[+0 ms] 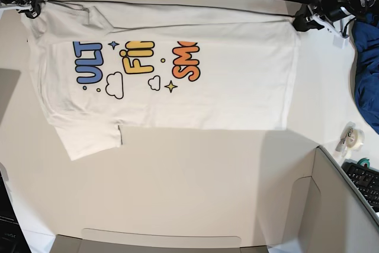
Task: Layout the t-shirt on the table in an organized manner, then fold the t-shirt properly
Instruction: 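Drag the held edge with both grippers away from the hem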
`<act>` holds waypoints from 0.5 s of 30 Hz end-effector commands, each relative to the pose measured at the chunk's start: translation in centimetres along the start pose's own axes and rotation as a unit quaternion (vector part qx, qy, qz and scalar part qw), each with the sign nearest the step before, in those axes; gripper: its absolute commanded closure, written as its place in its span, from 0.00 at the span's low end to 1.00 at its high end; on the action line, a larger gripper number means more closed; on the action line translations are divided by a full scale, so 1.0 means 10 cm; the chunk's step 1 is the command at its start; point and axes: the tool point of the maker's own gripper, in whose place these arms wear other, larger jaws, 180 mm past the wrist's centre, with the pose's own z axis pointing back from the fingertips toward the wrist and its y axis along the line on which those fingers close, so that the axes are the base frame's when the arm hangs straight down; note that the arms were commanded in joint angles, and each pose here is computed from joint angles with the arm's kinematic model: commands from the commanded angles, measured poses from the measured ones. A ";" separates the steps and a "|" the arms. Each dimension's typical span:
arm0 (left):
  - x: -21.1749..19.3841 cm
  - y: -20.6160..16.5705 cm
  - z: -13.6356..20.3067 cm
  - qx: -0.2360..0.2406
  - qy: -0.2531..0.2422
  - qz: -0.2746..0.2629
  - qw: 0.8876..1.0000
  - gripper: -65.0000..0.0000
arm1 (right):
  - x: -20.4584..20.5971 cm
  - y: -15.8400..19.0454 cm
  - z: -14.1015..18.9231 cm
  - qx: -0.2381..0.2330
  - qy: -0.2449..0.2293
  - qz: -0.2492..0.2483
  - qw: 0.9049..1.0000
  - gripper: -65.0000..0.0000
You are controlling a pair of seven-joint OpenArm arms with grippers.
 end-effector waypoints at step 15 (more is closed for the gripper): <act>0.11 0.05 0.16 0.015 -0.018 -0.010 1.000 0.97 | 0.02 -0.09 0.03 -0.026 0.015 0.012 0.999 1.00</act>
